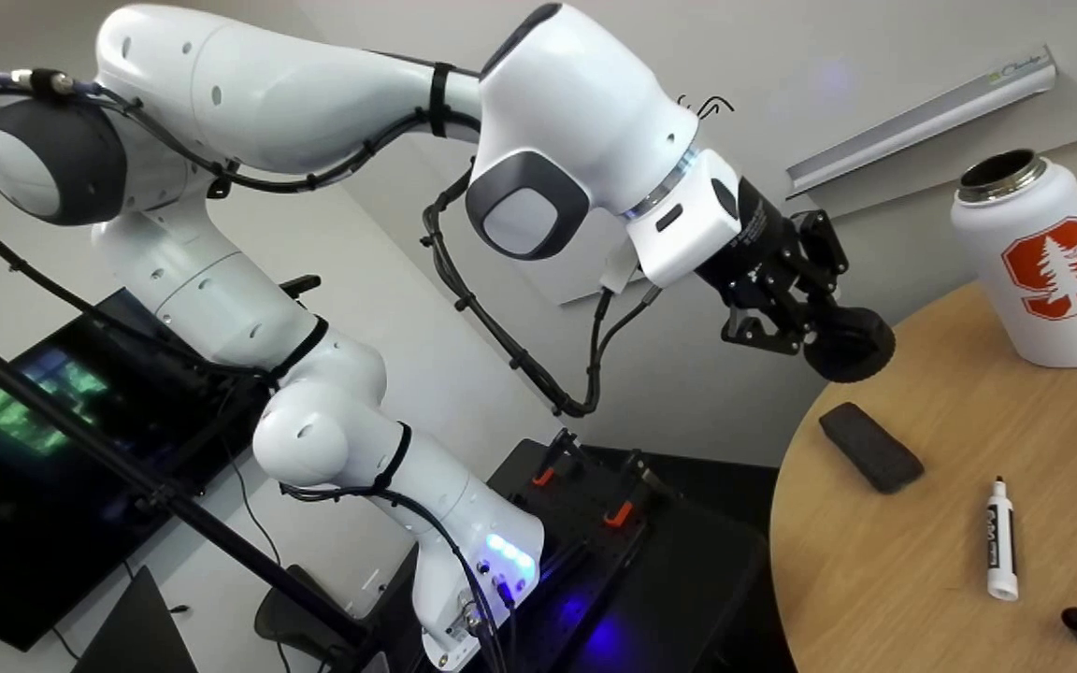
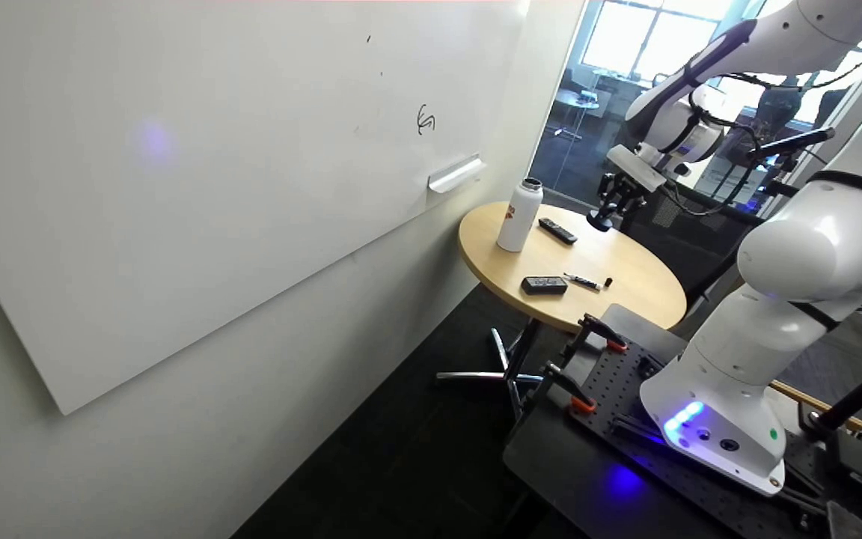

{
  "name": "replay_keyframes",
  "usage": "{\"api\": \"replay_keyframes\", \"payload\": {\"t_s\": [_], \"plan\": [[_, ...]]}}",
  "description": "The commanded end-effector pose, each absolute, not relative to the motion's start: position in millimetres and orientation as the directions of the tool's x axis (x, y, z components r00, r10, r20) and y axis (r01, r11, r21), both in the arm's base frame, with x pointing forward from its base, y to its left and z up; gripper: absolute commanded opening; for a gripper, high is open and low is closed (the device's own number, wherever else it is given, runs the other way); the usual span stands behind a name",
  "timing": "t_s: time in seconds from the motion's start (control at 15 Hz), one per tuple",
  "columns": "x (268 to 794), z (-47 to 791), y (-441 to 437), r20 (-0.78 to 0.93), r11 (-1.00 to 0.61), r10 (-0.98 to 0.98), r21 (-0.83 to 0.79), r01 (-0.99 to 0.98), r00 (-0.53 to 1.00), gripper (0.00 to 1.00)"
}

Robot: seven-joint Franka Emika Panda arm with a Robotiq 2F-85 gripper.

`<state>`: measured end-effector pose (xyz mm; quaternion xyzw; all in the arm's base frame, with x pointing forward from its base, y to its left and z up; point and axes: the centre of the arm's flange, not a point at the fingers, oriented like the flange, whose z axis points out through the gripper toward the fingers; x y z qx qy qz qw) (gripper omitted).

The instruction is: Put the black lid on the white bottle

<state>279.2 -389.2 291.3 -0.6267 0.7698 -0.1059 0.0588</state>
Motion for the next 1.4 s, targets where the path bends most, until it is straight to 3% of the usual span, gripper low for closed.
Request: {"api": "replay_keyframes", "payload": {"t_s": [0.0, 0.27, 0.6, 0.87, 0.93, 1.33], "plan": [[282, 293, -390, 0.044, 0.203, -0.975, -0.233, -0.951, -0.218, 0.09], [321, 332, -411, 0.064, 0.238, -0.965, -0.203, -0.950, -0.255, 0.09], [380, 367, -423, 0.040, 0.163, -0.985, -0.074, -0.984, -0.166, 0.10], [423, 366, -425, 0.095, 0.160, -0.981, -0.104, -0.982, -0.170, 0.10], [399, 369, -415, 0.075, 0.144, -0.985, -0.116, -0.983, -0.153, 0.11], [423, 357, -421, 0.086, 0.149, -0.984, -0.088, -0.985, -0.156, 0.09]]}}
